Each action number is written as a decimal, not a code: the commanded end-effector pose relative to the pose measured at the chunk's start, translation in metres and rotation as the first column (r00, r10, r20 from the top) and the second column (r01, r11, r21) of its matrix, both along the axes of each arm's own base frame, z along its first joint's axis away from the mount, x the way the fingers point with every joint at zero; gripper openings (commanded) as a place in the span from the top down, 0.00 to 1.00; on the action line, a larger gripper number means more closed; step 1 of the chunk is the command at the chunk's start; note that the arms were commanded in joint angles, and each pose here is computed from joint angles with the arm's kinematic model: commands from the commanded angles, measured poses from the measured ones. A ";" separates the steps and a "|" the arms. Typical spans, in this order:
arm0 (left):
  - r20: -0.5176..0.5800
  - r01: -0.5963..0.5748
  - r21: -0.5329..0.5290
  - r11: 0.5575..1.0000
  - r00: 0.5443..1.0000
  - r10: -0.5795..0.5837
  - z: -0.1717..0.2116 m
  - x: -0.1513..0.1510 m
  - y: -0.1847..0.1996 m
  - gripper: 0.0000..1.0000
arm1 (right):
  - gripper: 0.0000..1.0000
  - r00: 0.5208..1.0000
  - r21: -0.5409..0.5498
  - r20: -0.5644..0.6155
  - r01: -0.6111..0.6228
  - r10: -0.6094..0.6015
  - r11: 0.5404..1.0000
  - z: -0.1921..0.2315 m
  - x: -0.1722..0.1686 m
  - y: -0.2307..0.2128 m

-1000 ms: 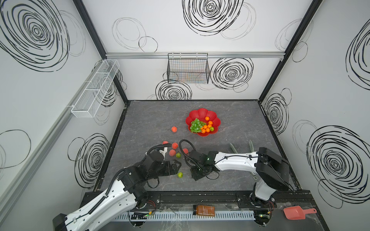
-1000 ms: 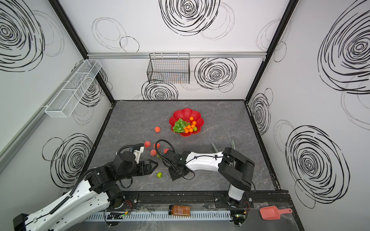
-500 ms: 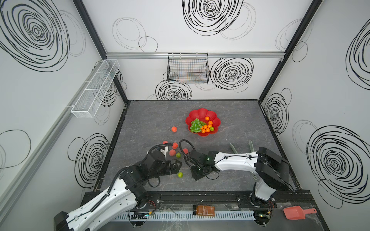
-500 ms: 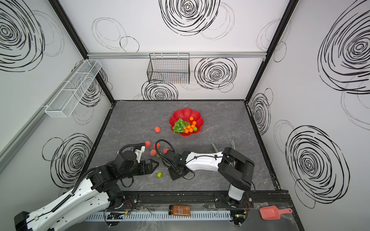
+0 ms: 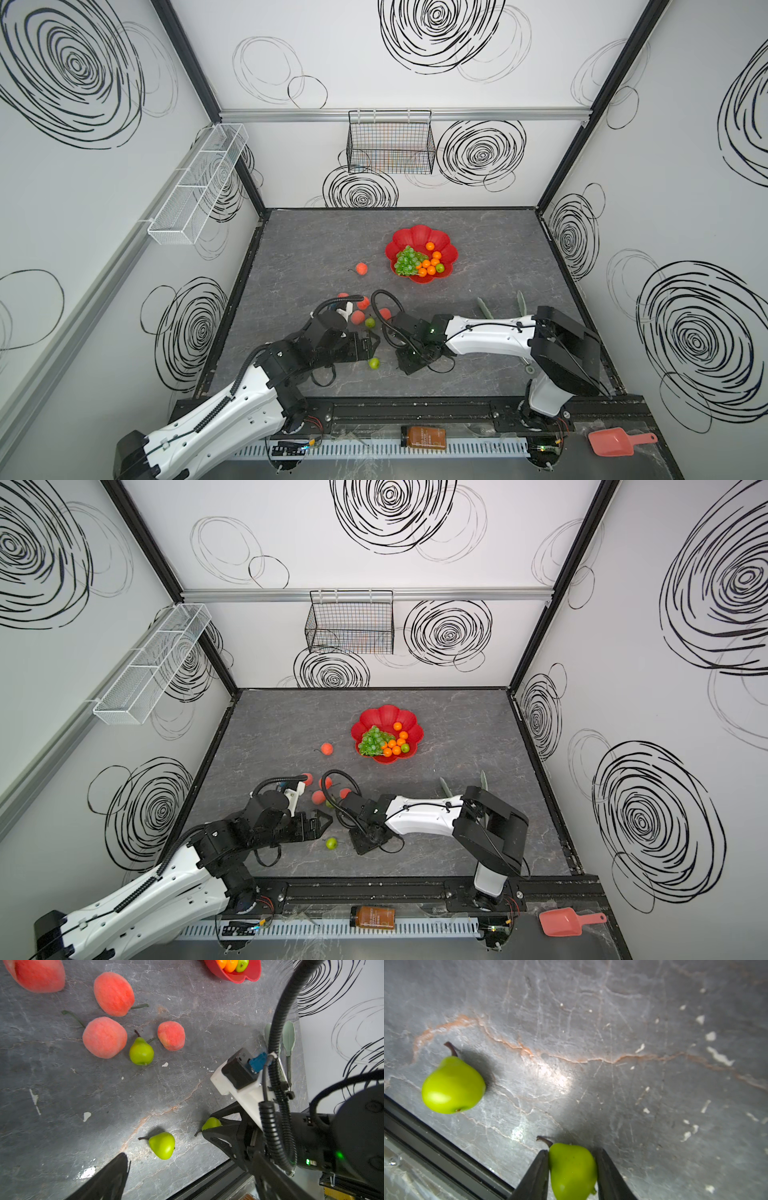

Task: Place and organize the fake fruits in the fruit bowl

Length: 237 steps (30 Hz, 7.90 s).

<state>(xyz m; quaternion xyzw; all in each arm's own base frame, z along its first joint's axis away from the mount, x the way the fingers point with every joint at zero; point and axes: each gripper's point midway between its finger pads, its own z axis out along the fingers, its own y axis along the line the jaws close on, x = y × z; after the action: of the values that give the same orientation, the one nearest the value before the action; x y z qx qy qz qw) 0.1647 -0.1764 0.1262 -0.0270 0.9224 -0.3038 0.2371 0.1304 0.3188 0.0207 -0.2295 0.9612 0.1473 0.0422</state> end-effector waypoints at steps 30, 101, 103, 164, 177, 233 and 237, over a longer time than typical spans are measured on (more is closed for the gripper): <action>0.223 0.005 -0.043 0.999 0.975 0.005 0.044 0.080 -0.023 0.04 | 0.64 0.946 0.107 0.141 0.277 -0.290 0.955 0.068 0.124 -0.116; 0.303 0.158 -0.099 0.982 0.945 -0.122 0.077 0.162 -0.103 0.04 | 0.56 0.877 -0.012 0.265 0.418 -0.400 0.909 0.049 0.347 -0.158; 0.304 0.157 -0.098 0.983 0.945 -0.121 0.079 0.159 -0.101 0.04 | 0.55 0.874 -0.004 0.273 0.419 -0.402 0.908 0.056 0.347 -0.158; -0.039 -0.176 -0.071 0.982 0.984 0.173 0.026 0.001 0.061 0.04 | 0.49 0.960 0.273 0.227 -0.224 0.164 0.936 0.056 0.008 0.083; -0.079 -0.206 -0.171 0.963 0.978 0.195 0.017 0.005 0.057 0.04 | 0.45 0.960 0.240 0.193 -0.246 0.202 0.939 0.036 0.004 0.095; -0.068 -0.208 -0.063 0.976 0.977 0.204 0.006 0.011 0.065 0.04 | 0.59 0.969 0.162 0.138 -0.226 0.205 0.961 0.001 0.005 0.084; -0.065 -0.205 -0.060 0.977 0.978 0.201 0.006 0.012 0.065 0.04 | 0.60 0.971 0.175 0.142 -0.217 0.194 0.960 0.005 0.007 0.083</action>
<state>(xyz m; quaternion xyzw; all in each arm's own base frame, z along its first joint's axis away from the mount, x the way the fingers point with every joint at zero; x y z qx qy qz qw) 0.1698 -0.1100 0.1244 -0.1506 0.9144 -0.3054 0.2187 0.1340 0.4087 0.0246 -0.3395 0.9055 0.2332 0.1018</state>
